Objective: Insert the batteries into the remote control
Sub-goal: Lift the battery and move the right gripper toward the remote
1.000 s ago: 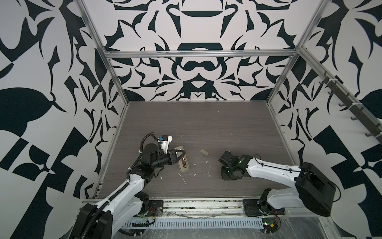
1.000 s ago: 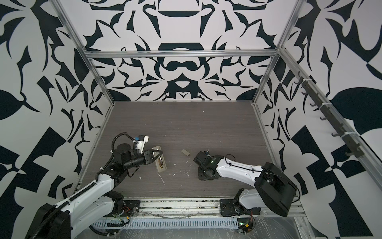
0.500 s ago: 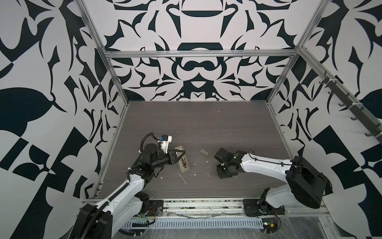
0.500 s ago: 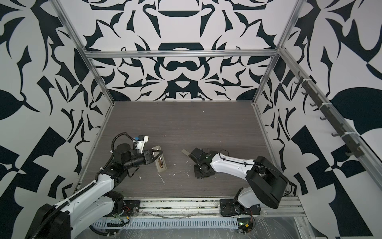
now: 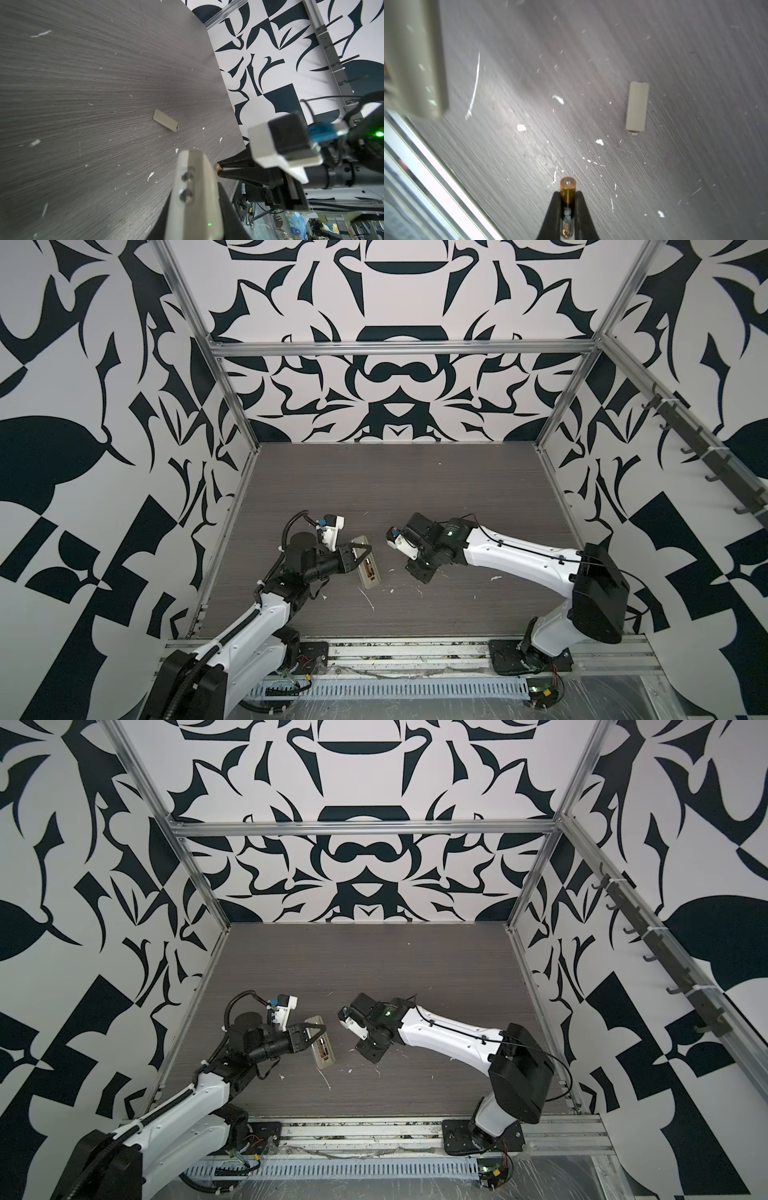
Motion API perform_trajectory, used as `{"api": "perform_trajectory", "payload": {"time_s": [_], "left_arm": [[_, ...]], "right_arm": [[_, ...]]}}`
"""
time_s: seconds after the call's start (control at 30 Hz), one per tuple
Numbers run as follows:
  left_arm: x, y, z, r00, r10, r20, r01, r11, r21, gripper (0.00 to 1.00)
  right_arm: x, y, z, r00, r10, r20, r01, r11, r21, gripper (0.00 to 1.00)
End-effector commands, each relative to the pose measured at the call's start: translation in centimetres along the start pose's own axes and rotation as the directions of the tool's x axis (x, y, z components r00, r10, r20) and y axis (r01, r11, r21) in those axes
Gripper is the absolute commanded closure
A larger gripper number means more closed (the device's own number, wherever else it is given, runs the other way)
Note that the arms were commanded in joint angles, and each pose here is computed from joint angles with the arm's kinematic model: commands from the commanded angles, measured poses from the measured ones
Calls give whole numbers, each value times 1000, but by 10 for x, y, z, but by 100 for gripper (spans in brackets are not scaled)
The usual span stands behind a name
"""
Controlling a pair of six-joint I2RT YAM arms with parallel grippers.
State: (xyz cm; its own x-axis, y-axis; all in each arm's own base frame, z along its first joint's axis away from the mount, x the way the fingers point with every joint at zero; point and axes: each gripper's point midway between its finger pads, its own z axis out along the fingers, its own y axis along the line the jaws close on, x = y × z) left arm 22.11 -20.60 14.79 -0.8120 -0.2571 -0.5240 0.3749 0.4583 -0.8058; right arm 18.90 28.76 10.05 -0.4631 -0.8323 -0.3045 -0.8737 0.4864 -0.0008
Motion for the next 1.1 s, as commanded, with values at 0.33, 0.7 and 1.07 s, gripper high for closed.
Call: {"api": "perform_trajectory", "payload": {"time_s": [0.33,0.7,1.07], "left_arm": [[1,1,-6,1000,16,12,-15,1000,-23,100],[-4,-1,-4,999,25,21,-24,999,-25,100],[-11,2,-9,998,31,47,-29,999,-43,100]], "right_arm": [[38,6,23,891,-432,-143,434,901,-16,100],[45,19,55,865,-473,-169,466,881,-81,100],[44,24,68,878,-457,-144,451,889,-74,88]]}}
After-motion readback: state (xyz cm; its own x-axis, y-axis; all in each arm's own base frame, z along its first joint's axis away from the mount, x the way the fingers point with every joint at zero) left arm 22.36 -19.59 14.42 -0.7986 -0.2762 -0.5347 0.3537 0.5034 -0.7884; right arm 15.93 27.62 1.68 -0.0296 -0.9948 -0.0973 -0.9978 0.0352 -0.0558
